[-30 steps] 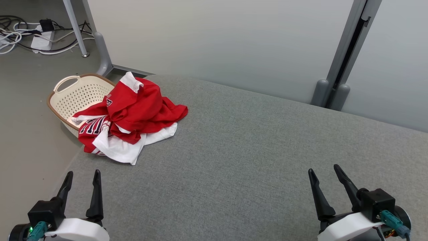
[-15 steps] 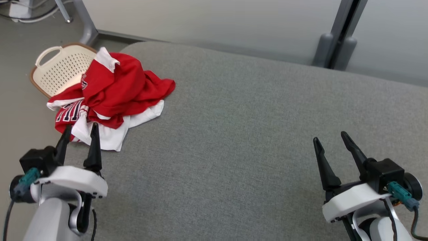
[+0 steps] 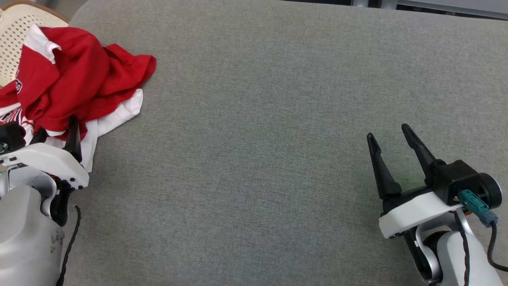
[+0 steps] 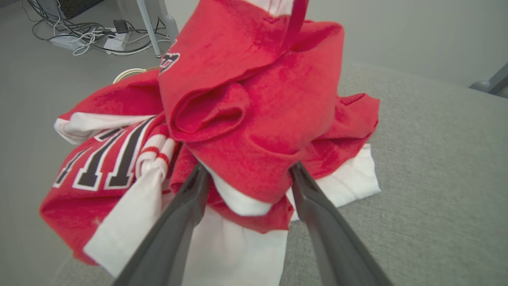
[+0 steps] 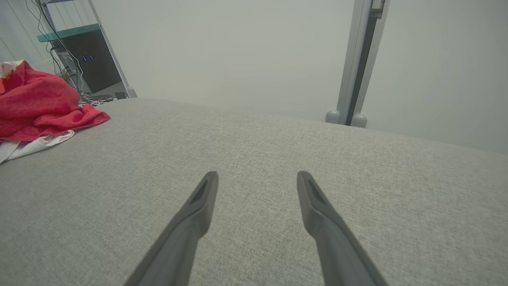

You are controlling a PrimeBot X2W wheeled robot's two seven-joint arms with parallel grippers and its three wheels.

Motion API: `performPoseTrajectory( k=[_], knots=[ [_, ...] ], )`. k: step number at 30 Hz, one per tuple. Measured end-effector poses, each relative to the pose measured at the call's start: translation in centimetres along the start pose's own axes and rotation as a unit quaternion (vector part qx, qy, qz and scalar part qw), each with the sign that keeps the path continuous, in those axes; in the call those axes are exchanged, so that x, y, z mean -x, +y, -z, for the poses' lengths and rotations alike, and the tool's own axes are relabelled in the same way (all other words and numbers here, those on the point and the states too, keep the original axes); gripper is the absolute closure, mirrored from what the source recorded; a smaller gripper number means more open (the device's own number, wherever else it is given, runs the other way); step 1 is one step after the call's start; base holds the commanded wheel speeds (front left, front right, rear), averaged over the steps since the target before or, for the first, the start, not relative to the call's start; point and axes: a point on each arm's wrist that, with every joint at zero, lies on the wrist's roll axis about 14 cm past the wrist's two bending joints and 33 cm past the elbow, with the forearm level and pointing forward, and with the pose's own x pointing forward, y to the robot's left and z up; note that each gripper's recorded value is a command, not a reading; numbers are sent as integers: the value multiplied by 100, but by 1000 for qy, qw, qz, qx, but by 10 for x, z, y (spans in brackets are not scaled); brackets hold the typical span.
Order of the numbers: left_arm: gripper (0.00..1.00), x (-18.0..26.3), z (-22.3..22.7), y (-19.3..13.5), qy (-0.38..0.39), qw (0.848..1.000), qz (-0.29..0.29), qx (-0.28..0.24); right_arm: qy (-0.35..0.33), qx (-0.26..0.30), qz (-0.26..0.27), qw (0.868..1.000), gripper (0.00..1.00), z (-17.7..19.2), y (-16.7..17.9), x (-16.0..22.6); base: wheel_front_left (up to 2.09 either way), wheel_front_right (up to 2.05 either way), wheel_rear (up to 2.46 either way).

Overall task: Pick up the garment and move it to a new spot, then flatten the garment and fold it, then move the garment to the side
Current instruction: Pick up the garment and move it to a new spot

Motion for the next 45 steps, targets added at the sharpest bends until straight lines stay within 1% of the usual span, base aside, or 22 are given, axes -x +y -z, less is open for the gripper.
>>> performPoseTrajectory(
  k=[2,3,4,5,8,12,13,16,18,21,24,28,33,35,38,42,44,45],
  knots=[
    [0,-5,2,2,7,1000,-5,-1,5,-4,6,1000,0,4,-4,1,0,0,0],
    [26,-6,0,3,5,1000,-7,-3,6,-4,7,1000,0,5,-5,2,0,0,0],
    [81,-6,0,3,5,1000,-7,-3,6,-4,7,1000,0,5,-5,2,0,0,0],
    [100,-7,-9,8,-15,1000,-13,-6,5,-4,8,1000,0,5,-5,3,0,0,0],
    [100,-6,-22,14,-39,999,-18,-9,1,-3,10,1000,0,2,-5,4,0,0,0],
    [100,0,-44,13,-79,997,-12,-12,-9,-1,12,1000,0,-6,-4,7,0,0,0],
    [100,0,-44,13,-79,997,-12,-12,-9,-1,12,1000,0,-6,-4,7,0,0,0],
    [100,8,-70,10,-122,992,-1,-16,-16,2,15,1000,0,-11,-3,13,0,0,0],
    [100,19,-90,8,-160,987,5,-22,-22,3,18,1000,0,-16,-2,19,0,0,0],
    [100,40,-105,3,-202,979,16,-31,-31,6,23,999,0,-24,0,29,0,0,0],
    [100,64,-112,-6,-237,970,32,-35,-40,6,26,999,0,-32,3,40,0,0,0],
    [100,97,-108,-28,-266,961,59,-46,-53,10,31,998,0,-43,8,57,0,0,0],
    [100,135,-101,-69,-273,955,108,-41,-67,10,42,997,0,-53,10,76,0,0,0],
    [100,147,-97,-90,-268,953,135,-37,-69,9,50,996,0,-54,7,82,0,0,0],
    [100,163,-91,-129,-258,946,190,-39,-73,6,63,995,0,-56,1,91,0,0,0],
    [100,173,-83,-182,-236,932,271,-51,-75,2,87,993,0,-56,-14,98,0,0,0],
    [100,175,-77,-211,-222,920,316,-58,-79,-1,99,992,0,-58,-21,101,0,0,0],
    [100,176,-75,-227,-219,912,340,-67,-80,-2,107,991,0,-58,-27,102,0,0,0]
  ],
)
